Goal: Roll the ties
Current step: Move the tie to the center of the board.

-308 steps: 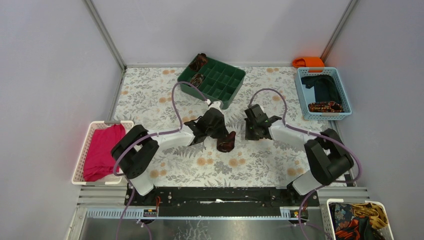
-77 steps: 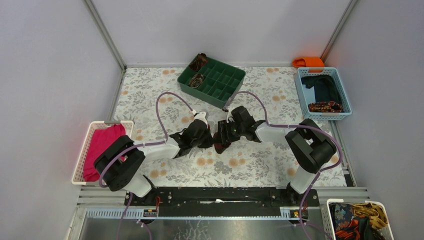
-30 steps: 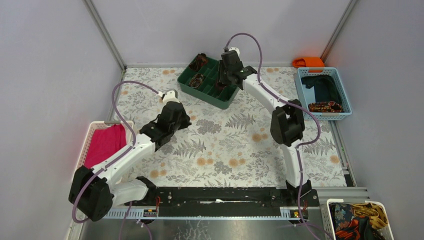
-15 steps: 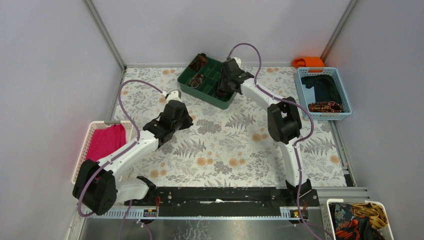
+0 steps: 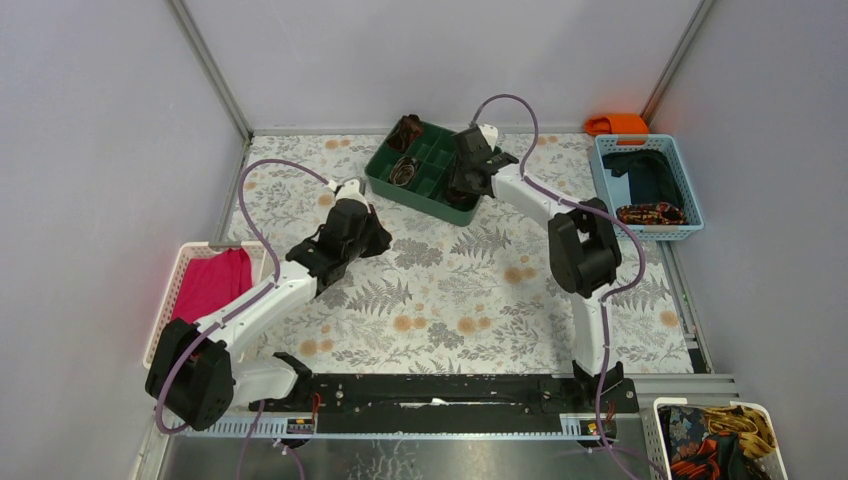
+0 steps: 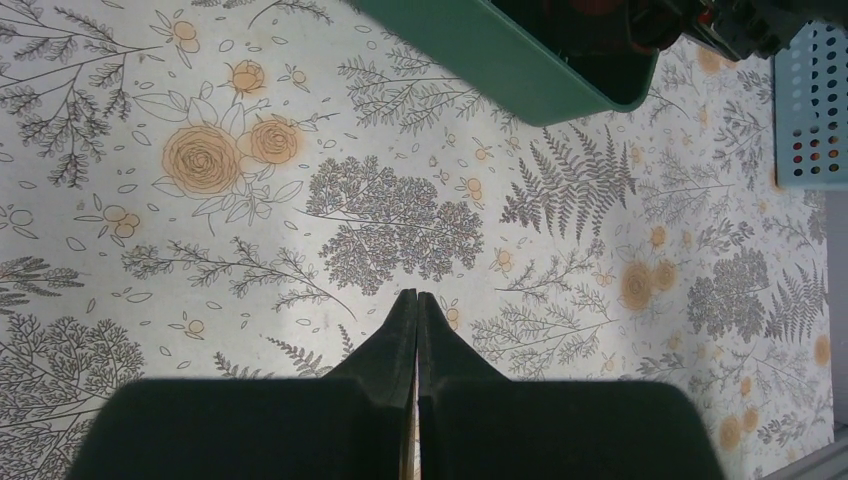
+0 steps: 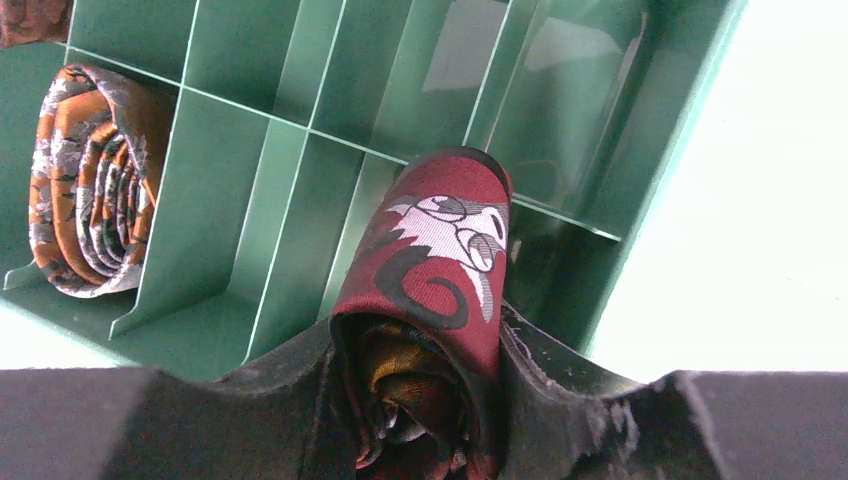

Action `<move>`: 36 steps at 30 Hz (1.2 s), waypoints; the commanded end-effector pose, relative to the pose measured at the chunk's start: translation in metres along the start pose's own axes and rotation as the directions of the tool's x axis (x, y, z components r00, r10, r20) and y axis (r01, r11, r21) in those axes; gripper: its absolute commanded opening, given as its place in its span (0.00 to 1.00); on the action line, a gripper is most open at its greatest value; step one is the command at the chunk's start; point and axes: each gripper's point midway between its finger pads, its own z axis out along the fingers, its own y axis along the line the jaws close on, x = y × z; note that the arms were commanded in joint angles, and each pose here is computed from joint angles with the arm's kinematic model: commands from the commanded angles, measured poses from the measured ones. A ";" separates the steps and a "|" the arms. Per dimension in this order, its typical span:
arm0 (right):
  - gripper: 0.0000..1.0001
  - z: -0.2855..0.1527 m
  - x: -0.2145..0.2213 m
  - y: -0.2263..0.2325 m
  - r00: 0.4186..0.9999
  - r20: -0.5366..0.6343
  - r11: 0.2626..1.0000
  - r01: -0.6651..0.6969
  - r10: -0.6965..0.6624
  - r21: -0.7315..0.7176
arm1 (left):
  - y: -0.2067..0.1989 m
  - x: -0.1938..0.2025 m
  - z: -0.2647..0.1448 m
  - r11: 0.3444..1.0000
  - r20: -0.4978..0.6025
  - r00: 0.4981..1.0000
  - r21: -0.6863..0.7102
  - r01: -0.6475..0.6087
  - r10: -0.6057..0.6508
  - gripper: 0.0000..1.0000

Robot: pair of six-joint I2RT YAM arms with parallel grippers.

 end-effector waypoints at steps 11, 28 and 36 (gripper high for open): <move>0.00 -0.026 0.018 -0.099 0.978 -0.208 0.999 0.026 -0.016 0.047 | -0.012 0.010 0.009 0.996 -0.028 0.999 0.084 0.034 -0.032 0.00; 0.00 -0.062 0.002 -0.107 0.977 -0.209 0.986 -0.065 0.032 -0.153 | -0.025 0.012 0.014 0.990 -0.061 0.998 0.141 0.028 -0.019 0.00; 0.00 -0.071 -0.001 -0.098 0.974 -0.217 0.959 -0.126 0.071 -0.255 | -0.026 0.015 0.018 0.989 -0.073 0.997 0.147 0.028 -0.018 0.00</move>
